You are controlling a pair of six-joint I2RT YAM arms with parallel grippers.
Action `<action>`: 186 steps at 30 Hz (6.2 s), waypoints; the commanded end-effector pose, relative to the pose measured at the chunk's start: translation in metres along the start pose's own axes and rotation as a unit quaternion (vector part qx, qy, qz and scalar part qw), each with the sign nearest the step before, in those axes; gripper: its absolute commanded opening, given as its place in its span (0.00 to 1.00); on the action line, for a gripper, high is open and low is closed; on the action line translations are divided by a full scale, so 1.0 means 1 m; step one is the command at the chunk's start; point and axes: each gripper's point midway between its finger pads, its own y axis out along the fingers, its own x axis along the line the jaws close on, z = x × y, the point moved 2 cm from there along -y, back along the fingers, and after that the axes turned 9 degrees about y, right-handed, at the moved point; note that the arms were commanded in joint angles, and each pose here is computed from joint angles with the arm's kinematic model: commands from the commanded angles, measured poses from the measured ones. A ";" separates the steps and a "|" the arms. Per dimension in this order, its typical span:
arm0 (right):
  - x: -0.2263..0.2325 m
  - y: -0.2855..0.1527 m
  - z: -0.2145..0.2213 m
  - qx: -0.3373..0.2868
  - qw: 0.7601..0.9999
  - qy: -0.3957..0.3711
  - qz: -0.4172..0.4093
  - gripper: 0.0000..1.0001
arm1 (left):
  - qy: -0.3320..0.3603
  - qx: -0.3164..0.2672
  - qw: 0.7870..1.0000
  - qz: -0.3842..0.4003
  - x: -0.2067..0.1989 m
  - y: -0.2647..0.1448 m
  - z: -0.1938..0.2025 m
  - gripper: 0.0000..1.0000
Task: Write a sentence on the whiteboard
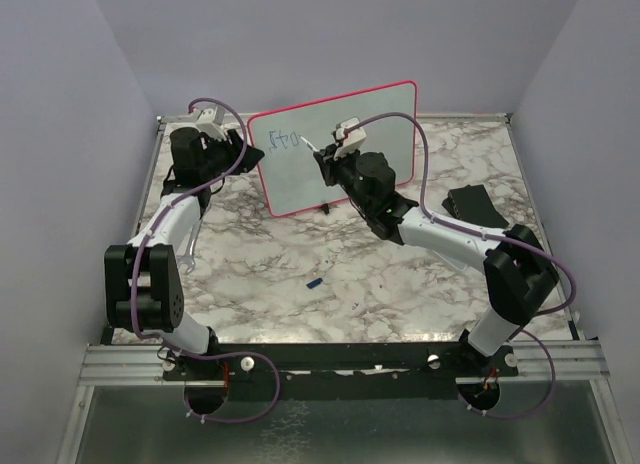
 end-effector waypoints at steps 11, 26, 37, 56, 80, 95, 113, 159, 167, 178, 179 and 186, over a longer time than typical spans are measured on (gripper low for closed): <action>0.000 0.014 -0.006 -0.012 1.000 -0.004 0.013 0.00 | 0.013 -0.001 0.999 0.036 -0.021 0.012 -0.001 0.34; -0.004 0.018 0.004 -0.002 1.000 -0.007 0.026 0.01 | 0.021 0.001 0.999 0.036 -0.020 0.013 0.002 0.22; -0.009 0.013 0.013 0.007 0.999 -0.006 0.035 0.01 | 0.029 0.005 0.999 0.036 -0.020 0.013 0.004 0.19; -0.012 0.007 0.016 0.005 0.999 0.004 0.041 0.01 | 0.035 0.007 0.999 0.033 -0.020 0.012 0.004 0.16; -0.012 0.011 -0.015 -0.044 0.998 0.004 0.051 0.01 | 0.041 0.011 0.999 0.031 -0.020 0.011 0.006 0.15; -0.019 0.004 0.008 -0.015 0.998 0.001 0.060 0.01 | 0.042 0.011 0.999 0.030 -0.019 0.012 0.005 0.14; -0.019 -0.003 0.010 -0.011 0.998 0.006 0.056 0.01 | 0.044 0.011 0.999 0.027 -0.019 0.011 0.006 0.14; -0.020 -0.006 -0.007 -0.015 1.000 0.014 0.016 0.01 | 0.056 0.024 0.998 0.013 -0.012 0.011 0.010 0.14; -0.021 0.002 -0.006 -0.014 1.000 0.013 0.018 0.01 | 0.057 0.026 0.998 0.012 -0.012 0.010 0.011 0.13; -0.027 0.010 -0.002 -0.011 0.999 0.014 0.028 0.01 | 0.058 0.026 0.998 0.013 -0.012 0.010 0.011 0.13; -0.028 0.010 0.000 -0.010 0.999 0.014 0.031 0.01 | 0.058 0.025 0.998 0.013 -0.012 0.010 0.010 0.13; -0.029 0.014 -0.001 -0.011 0.999 0.013 0.032 0.01 | 0.059 0.026 0.998 0.015 -0.013 0.011 0.010 0.13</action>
